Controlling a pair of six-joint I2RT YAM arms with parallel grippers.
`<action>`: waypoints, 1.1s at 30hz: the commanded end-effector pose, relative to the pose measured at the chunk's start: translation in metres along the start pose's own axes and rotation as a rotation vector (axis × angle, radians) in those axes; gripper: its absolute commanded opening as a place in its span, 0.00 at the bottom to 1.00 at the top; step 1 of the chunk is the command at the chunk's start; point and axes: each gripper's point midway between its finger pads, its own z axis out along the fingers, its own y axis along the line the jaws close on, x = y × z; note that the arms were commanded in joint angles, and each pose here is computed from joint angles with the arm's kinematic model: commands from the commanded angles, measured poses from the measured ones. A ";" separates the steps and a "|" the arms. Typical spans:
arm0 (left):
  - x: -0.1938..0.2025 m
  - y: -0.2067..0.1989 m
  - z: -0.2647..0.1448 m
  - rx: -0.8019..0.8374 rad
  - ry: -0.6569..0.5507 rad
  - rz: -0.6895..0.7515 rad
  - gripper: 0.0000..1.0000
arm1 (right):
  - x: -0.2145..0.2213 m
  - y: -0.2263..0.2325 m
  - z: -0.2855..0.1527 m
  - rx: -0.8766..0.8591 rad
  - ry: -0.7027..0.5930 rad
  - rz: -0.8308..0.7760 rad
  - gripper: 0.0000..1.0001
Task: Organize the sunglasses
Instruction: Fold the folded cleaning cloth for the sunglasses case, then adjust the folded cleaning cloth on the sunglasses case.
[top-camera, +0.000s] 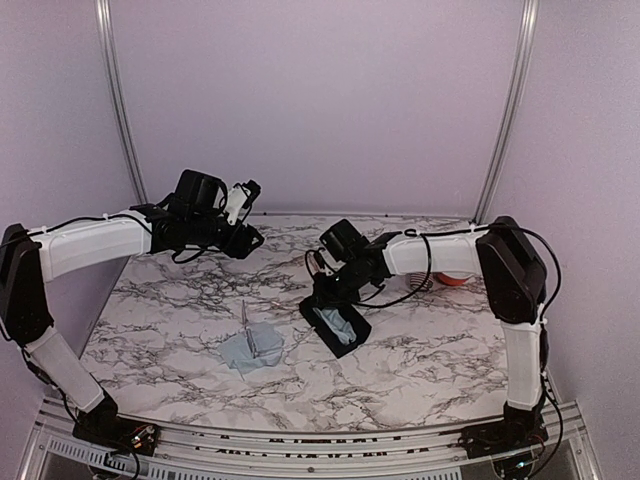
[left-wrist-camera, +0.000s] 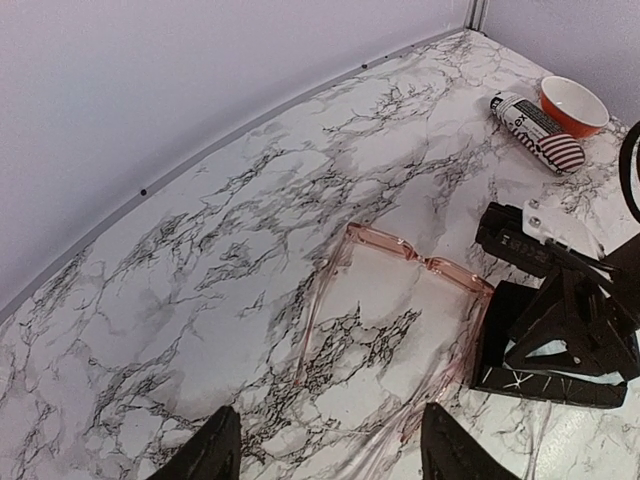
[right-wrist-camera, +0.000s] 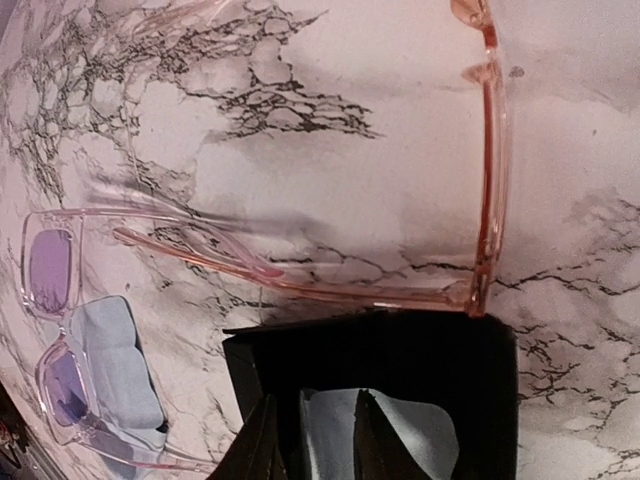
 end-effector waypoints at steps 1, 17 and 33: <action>-0.011 -0.002 -0.010 0.012 -0.041 -0.011 0.61 | -0.030 0.025 -0.048 -0.042 -0.092 -0.058 0.27; 0.003 -0.077 0.018 0.286 0.050 0.050 0.50 | 0.064 -0.003 -0.059 0.112 0.040 -0.109 0.11; 0.026 -0.168 0.072 0.543 0.256 -0.171 0.27 | 0.094 -0.021 -0.030 0.109 0.067 -0.086 0.08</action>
